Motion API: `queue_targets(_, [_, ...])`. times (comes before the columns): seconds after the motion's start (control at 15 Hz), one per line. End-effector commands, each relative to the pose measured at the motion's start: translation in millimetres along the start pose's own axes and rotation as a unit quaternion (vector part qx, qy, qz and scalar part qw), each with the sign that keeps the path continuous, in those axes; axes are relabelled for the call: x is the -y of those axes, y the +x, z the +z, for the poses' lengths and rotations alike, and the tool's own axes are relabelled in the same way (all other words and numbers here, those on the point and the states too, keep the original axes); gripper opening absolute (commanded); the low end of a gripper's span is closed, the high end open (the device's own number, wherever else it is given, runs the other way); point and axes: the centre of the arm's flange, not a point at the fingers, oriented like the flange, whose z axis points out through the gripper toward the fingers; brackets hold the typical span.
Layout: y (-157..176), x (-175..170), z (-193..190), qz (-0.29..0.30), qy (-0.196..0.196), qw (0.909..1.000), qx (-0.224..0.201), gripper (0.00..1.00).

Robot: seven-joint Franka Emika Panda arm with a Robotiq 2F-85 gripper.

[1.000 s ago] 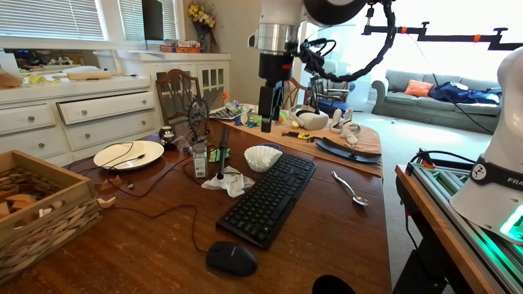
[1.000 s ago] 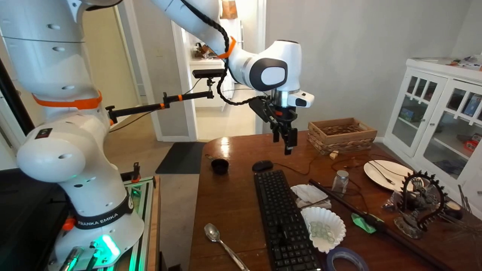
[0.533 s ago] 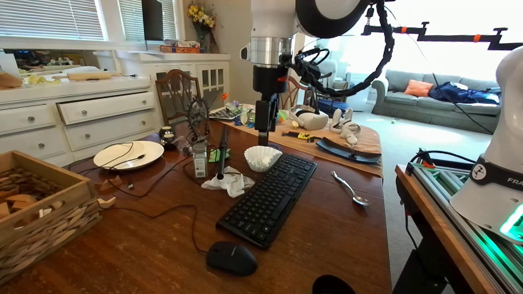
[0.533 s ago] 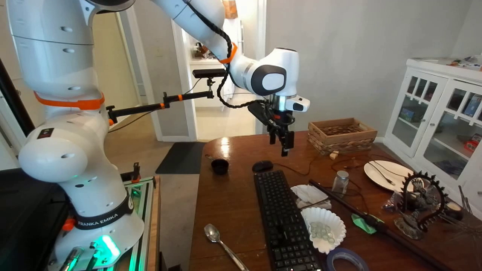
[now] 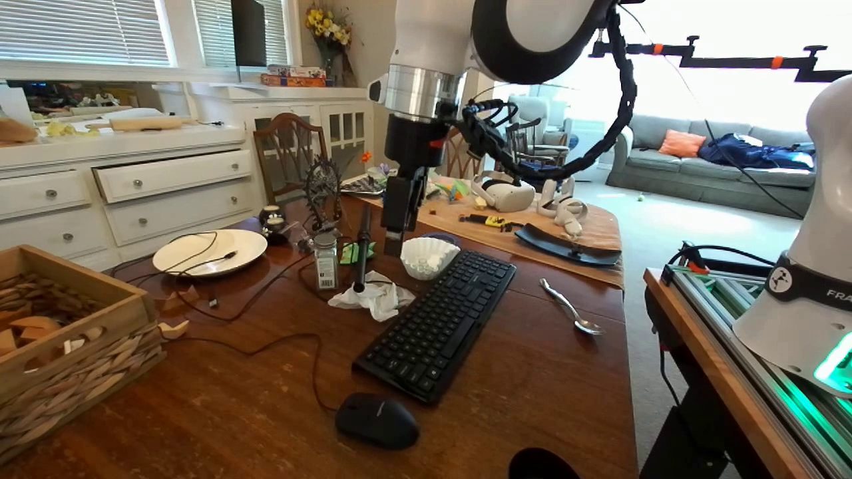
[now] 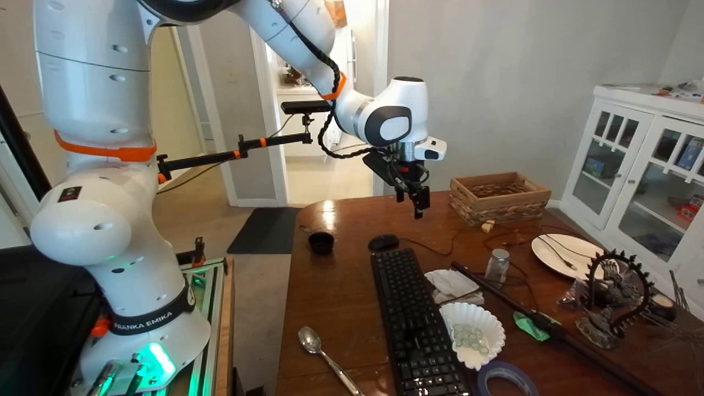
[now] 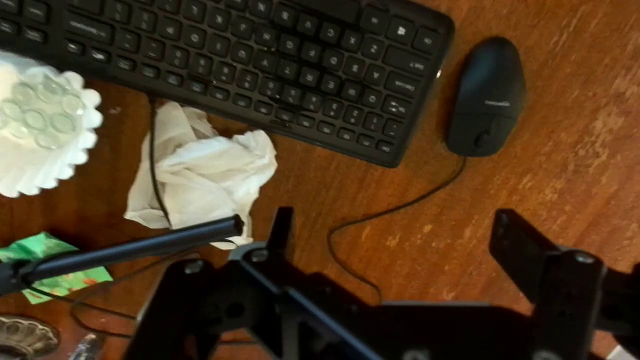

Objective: Move the black mouse to the right side of the table.

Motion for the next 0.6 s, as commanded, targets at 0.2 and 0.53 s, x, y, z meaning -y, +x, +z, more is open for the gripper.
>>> queue_targets(0.2, [25, 67, 55, -0.055, 0.018, 0.9982, 0.017, 1.00])
queue_targets(0.53, [14, 98, 91, -0.068, 0.021, 0.9965, 0.044, 1.00])
